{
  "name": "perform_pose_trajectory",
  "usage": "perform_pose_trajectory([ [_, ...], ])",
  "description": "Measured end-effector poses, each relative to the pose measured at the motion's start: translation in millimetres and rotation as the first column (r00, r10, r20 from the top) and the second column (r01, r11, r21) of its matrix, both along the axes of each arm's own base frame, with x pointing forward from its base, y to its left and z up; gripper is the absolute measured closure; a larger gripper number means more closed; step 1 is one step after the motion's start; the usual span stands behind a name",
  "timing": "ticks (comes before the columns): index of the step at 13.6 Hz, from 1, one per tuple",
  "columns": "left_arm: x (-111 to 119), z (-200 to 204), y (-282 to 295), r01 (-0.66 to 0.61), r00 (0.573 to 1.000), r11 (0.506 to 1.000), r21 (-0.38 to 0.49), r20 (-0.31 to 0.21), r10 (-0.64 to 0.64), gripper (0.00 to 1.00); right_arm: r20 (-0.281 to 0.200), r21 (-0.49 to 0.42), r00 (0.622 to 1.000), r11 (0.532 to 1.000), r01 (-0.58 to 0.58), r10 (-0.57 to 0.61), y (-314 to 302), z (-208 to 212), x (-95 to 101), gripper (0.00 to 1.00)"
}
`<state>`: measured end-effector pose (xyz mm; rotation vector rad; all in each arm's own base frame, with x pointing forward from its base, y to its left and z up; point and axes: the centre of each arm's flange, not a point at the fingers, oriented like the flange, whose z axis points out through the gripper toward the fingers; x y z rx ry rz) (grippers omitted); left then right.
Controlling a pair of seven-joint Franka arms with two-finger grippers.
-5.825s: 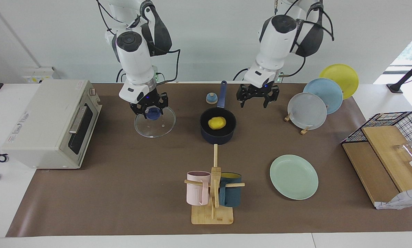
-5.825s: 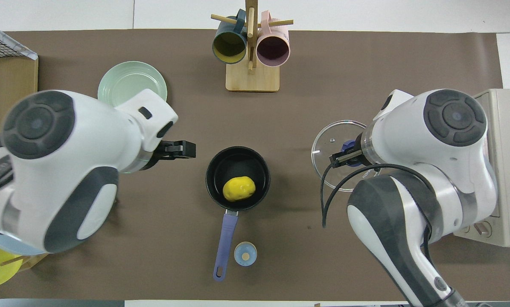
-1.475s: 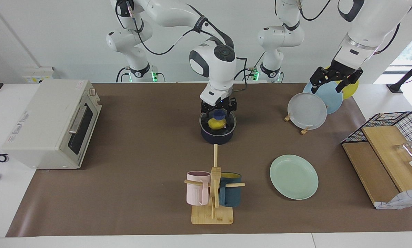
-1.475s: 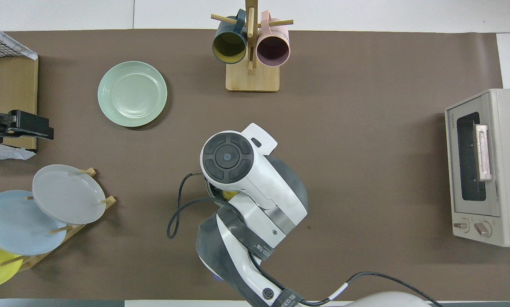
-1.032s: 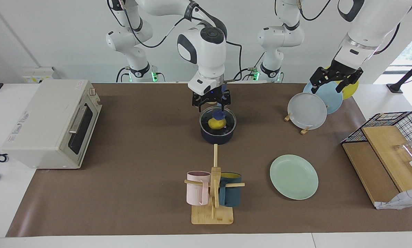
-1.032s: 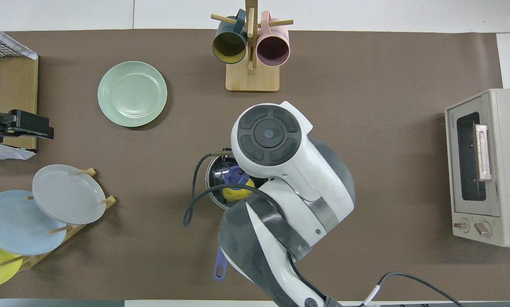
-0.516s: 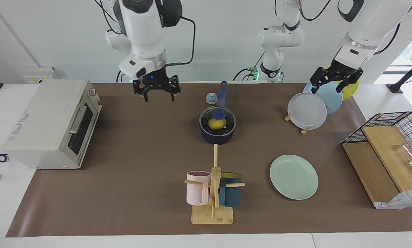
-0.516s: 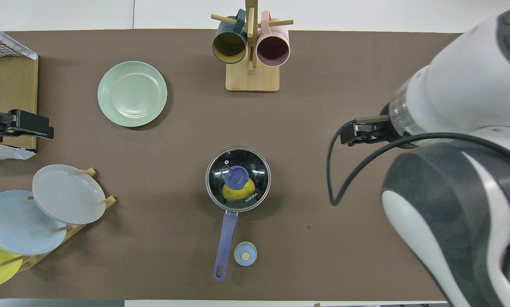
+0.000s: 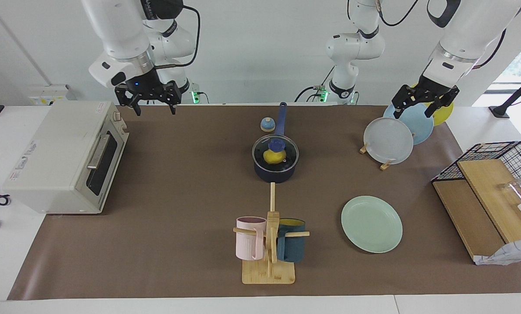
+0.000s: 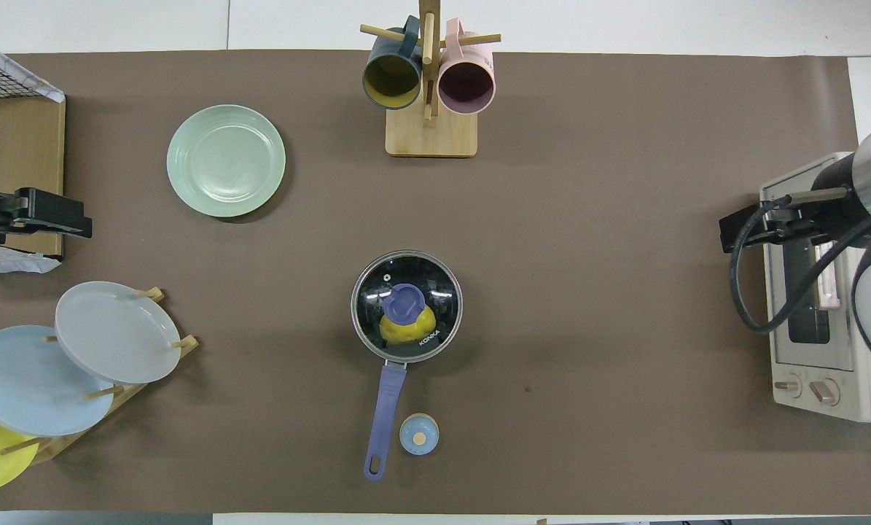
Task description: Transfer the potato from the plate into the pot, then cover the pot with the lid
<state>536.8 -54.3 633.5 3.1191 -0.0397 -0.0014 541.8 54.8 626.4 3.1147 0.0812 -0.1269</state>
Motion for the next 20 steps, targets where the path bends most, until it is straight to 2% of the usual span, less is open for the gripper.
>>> perform_pose_trajectory([
  [7, -0.3, -2.1, 0.0, 0.0, 1.0, 1.0, 0.0, -0.001, 0.0, 0.0, 0.0, -0.014, 1.0, 1.0, -0.012, 0.012, 3.7, 2.5, -20.9, 0.0],
  [10, 0.4, -0.2, -0.4, 0.0, 1.0, 1.0, -0.001, 0.015, 0.0, 0.0, -0.003, -0.013, 1.0, 1.0, 0.014, -0.014, -10.1, -0.8, -19.9, 0.0],
  [20, -0.2, -5.0, 0.6, -0.002, 1.0, 1.0, 0.0, 0.006, 0.002, 0.0, -0.029, -0.014, 0.998, 0.999, 0.053, -0.053, -30.9, -14.0, -16.6, 0.0],
])
